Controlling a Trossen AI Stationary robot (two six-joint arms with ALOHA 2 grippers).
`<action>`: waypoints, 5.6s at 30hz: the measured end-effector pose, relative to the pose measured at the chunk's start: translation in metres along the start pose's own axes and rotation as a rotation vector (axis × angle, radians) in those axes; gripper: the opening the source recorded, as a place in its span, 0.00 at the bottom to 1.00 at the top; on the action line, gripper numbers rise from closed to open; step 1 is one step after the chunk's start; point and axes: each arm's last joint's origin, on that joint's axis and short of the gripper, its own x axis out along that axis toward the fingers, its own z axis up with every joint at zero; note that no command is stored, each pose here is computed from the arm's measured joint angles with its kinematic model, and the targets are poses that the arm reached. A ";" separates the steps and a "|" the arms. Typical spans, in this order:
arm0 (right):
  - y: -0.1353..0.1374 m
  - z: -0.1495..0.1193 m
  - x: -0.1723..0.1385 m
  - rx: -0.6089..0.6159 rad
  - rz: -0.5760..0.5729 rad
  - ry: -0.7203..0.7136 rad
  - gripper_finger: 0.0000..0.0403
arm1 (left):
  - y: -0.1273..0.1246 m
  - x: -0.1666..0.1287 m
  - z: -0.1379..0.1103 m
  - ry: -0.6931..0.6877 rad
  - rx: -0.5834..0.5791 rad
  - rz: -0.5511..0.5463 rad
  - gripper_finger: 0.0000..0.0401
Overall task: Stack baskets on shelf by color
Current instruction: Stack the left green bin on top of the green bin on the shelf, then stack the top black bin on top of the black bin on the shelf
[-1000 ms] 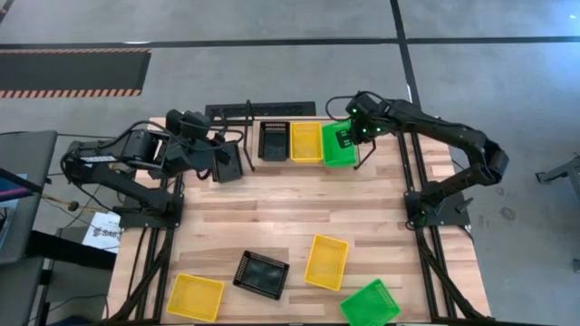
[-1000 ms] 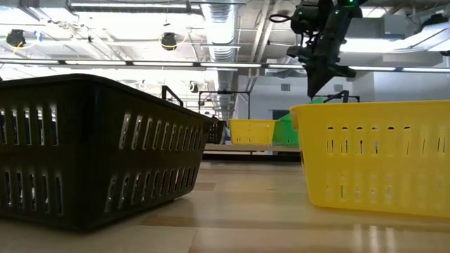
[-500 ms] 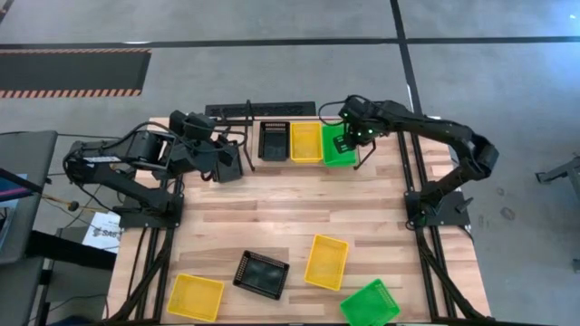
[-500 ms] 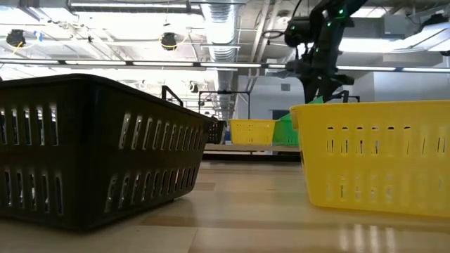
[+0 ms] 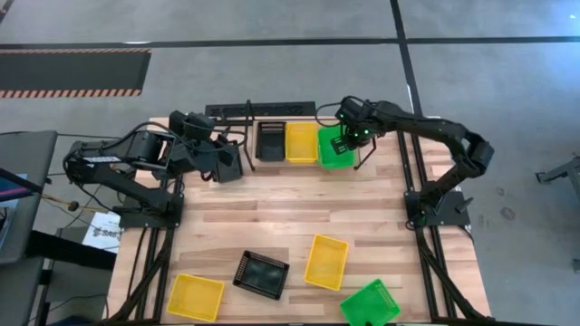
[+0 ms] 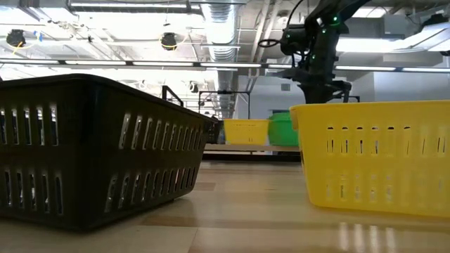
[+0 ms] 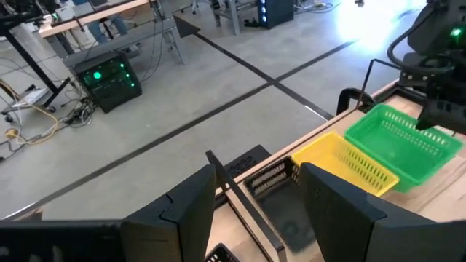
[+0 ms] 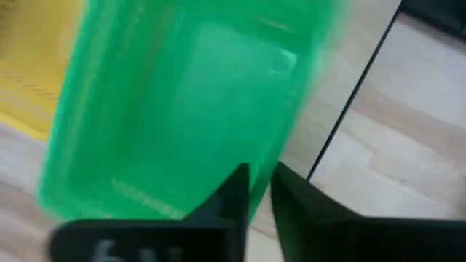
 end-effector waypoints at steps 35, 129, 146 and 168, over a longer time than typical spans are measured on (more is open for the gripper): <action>0.012 0.036 -0.057 -0.065 0.040 -0.266 0.16 | 0.000 0.000 0.000 -0.002 0.003 0.003 0.47; 0.050 -0.112 -0.250 -0.587 0.457 -0.732 0.02 | -0.019 0.086 -0.159 0.685 0.474 -0.159 0.47; 0.050 -0.109 -0.268 -0.707 0.518 -0.910 0.02 | 0.001 0.140 -0.131 0.565 0.246 -0.223 0.44; 0.011 -0.116 -0.298 -0.654 0.626 -1.040 0.08 | -0.039 0.184 -0.209 1.078 0.582 -0.301 0.61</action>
